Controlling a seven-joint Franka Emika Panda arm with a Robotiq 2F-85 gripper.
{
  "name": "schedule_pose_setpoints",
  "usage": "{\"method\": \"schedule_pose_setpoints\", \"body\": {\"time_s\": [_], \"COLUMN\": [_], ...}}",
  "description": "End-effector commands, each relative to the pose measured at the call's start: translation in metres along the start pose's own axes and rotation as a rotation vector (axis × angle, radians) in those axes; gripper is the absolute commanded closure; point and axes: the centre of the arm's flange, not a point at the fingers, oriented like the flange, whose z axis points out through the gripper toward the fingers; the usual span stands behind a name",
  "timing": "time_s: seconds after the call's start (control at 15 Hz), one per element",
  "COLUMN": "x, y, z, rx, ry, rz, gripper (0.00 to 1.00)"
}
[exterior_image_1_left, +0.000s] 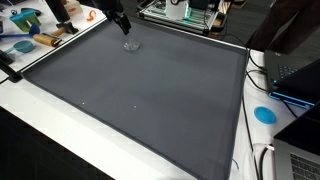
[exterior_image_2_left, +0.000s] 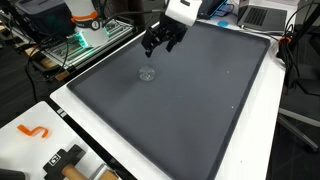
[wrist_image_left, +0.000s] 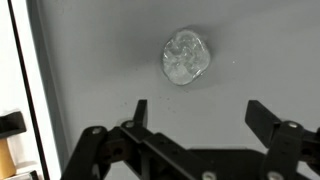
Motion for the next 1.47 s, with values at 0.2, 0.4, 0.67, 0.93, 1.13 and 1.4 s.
{"method": "schedule_pose_setpoints", "body": {"time_s": [0.2,0.4,0.67,0.93,1.13,1.4], "x": [-0.002,-0.006,-0.014,-0.028,-0.039,-0.049], "y": [0.092,0.124,0.15,0.164,0.174,0.188], "z": [0.007,0.02,0.044,0.071,0.09,0.109], "rx": [0.304,0.413,0.562,0.671,0.732,0.803], "ry": [0.017,0.041,0.09,0.112,0.115,0.127], "rz": [0.17,0.255,0.342,0.385,0.385,0.367], "gripper": [0.0,0.0,0.0,0.0,0.0,0.0]}}
